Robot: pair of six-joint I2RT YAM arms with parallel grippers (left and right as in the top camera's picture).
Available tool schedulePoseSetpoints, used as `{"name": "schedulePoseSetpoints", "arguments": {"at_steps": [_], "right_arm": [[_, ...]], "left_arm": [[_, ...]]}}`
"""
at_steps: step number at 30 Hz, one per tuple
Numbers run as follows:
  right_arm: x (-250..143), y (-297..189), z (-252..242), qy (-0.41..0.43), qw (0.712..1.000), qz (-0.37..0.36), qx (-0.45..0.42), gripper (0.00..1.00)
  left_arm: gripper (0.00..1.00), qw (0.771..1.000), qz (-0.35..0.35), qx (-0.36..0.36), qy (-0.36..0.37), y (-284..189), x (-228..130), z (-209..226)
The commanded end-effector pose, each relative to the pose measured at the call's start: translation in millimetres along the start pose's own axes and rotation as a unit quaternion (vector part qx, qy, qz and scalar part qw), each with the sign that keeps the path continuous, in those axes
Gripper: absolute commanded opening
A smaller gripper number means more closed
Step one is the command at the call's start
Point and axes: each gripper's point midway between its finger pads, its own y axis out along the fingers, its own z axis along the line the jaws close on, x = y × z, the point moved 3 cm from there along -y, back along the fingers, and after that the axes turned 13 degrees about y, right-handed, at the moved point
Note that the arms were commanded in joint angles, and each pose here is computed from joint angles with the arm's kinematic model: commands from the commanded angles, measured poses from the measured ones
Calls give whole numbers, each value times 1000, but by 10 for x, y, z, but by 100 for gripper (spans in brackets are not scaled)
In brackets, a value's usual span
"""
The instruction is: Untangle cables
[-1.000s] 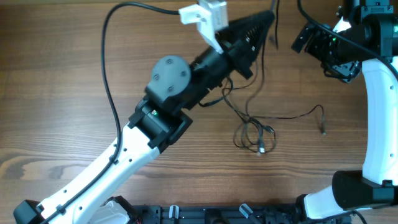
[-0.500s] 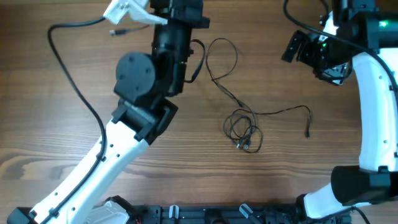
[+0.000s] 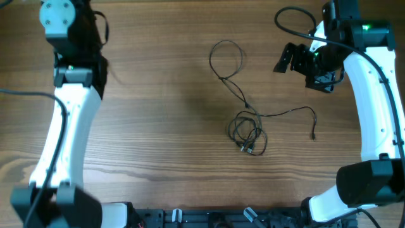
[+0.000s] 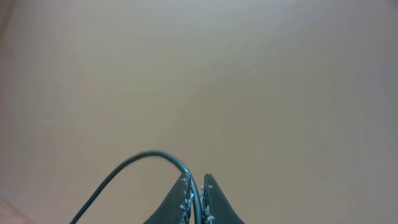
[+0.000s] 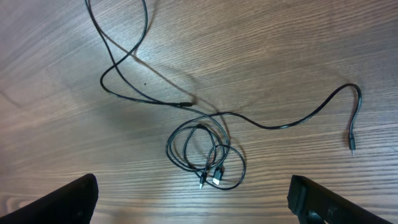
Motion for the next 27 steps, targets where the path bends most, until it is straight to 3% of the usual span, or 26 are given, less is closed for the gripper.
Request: {"name": "schedulePoseSetpoints", "arguments": {"at_steps": [1,3,6,9,12,16,20,23,27], "right_arm": [[-105,53,36,-17,1000,22,-3,100],[-125,59,53,-20,1000,24,-3,100],[-194,80,127,-33,999,30,-1,100],[-286,106,206,-50,998,36,-2,100],[-406,134,291,-70,997,46,-5,100],[-479,156,368,-85,995,48,-3,100],[-451,162,412,-88,995,39,5,100],[-447,162,416,-89,995,38,5,100],[-446,162,417,-89,995,38,5,100]], "left_arm": [[30,993,56,80,59,404,-534,937],[100,976,146,141,81,411,-1028,1508],[100,935,288,185,87,168,-1634,2081],[100,915,359,167,73,-13,-1865,2098],[100,898,429,89,34,-167,-2117,1823],[100,887,453,81,36,-248,-2241,1707],[89,867,490,79,48,-351,-2565,1753],[97,845,520,53,112,-385,-2965,1824],[100,831,539,74,117,-426,-3334,2010]]}}
